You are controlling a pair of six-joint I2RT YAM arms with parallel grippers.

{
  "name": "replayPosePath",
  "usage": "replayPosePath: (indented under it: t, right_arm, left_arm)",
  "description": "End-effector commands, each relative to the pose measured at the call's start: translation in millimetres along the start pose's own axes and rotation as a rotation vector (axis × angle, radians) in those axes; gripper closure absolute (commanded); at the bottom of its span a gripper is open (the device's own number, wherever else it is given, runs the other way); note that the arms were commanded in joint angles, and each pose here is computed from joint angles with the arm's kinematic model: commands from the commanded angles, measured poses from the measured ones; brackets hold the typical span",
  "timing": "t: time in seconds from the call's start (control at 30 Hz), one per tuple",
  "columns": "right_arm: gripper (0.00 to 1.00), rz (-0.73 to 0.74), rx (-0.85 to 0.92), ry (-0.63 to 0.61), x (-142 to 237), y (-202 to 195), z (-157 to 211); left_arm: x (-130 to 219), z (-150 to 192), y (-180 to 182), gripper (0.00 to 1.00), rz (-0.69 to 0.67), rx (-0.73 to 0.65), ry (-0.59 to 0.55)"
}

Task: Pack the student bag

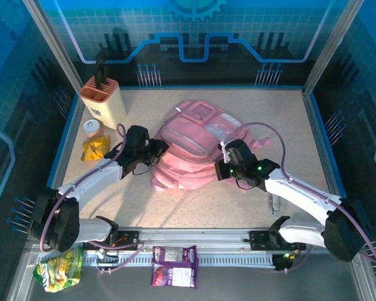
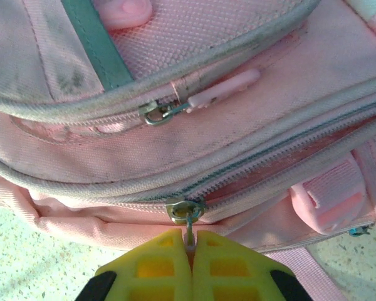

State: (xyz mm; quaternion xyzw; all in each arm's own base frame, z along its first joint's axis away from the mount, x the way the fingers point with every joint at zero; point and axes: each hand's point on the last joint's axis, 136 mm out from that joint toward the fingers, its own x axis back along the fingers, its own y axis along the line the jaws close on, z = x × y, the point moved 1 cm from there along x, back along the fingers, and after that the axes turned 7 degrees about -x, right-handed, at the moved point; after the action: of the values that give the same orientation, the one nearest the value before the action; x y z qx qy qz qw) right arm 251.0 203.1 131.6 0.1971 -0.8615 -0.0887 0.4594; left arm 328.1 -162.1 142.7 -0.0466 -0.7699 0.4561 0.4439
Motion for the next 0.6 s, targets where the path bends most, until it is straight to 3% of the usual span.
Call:
replayPosePath:
  t: [0.0, 0.07, 0.23, 0.37, 0.57]
  right_arm:
    - [1.00, 0.032, -0.027, 0.039, -1.9, -1.9, 7.8]
    - [1.00, 0.022, -0.032, 0.045, -5.6, -0.9, 10.9]
    - [1.00, 0.028, -0.029, 0.048, -7.5, -1.8, 11.9]
    - [1.00, 0.030, -0.024, 0.046, -7.0, -1.8, 11.8]
    - [1.00, 0.024, -0.027, 0.047, -8.1, -0.8, 12.8]
  left_arm:
    - [13.8, -3.8, 1.7, 0.52, -0.012, -0.011, -0.062]
    - [18.2, 10.9, 1.9, 0.45, -0.003, 0.005, -0.063]
    - [17.0, 53.7, 3.3, 0.39, 0.018, 0.086, -0.047]
    - [5.2, 77.8, -8.7, 0.39, 0.048, 0.137, -0.011]
    - [-12.7, 90.5, -27.9, 0.44, 0.027, 0.101, -0.022]
